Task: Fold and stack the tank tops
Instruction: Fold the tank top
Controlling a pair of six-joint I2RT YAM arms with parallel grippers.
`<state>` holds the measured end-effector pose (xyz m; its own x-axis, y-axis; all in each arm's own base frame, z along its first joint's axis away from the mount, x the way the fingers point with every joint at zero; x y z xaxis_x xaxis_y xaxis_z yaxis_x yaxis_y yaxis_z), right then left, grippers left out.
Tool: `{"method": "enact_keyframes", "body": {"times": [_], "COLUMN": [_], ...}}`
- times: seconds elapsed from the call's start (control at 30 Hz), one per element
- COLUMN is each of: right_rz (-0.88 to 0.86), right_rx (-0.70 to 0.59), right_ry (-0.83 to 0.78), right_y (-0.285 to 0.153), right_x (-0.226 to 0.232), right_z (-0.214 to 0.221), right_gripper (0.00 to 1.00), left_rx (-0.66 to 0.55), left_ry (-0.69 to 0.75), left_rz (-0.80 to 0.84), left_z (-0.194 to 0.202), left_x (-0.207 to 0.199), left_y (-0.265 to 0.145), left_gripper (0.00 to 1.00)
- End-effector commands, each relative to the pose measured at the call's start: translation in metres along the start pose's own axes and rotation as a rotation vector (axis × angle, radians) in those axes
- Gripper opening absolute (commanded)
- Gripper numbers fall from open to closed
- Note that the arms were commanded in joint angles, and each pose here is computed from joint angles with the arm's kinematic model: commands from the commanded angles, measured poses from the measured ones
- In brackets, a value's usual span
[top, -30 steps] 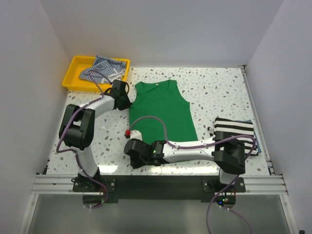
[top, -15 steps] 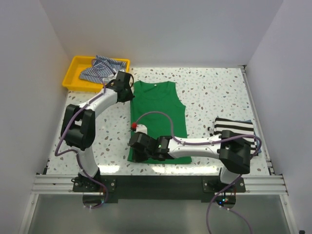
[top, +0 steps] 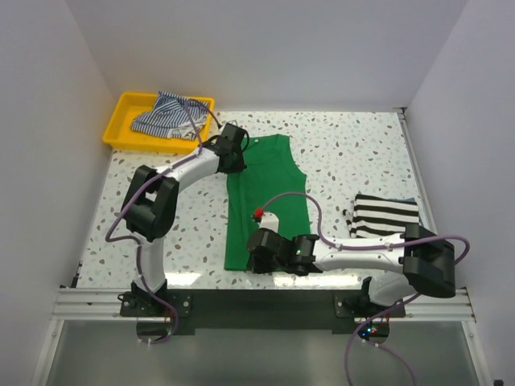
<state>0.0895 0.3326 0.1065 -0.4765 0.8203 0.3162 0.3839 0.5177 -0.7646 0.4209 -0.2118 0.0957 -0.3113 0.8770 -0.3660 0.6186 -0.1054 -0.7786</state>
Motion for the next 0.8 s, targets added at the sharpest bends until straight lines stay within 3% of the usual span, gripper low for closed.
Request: {"method": "enact_keyframes", "body": {"times": [0.0, 0.77], "right_rz": [0.012, 0.086], "right_rx": [-0.042, -0.048], "right_ry": [0.055, 0.093], "right_y": [-0.01, -0.007], "right_x": [-0.007, -0.047], "right_z": [0.001, 0.032], "right_gripper": [0.0, 0.0], "left_rx": [-0.059, -0.033], "left_ry": [-0.017, 0.026], "left_rz": [0.037, 0.083], "left_z": [-0.011, 0.015], "left_x": [-0.023, -0.05], "left_y": [-0.002, 0.005], "left_gripper": [0.0, 0.0]}}
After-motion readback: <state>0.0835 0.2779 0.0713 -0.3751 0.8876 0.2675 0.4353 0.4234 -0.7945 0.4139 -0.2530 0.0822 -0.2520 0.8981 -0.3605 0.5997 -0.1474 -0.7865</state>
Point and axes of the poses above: each gripper's point midway between its finger pads, its own y axis out along the fingers, its own x axis along the line the jaws close on, z = x × y, the point moved 4 cm from there along -y, back along the fingers, and after that the axes turned 15 degrees about -y, right-handed, at the moved point
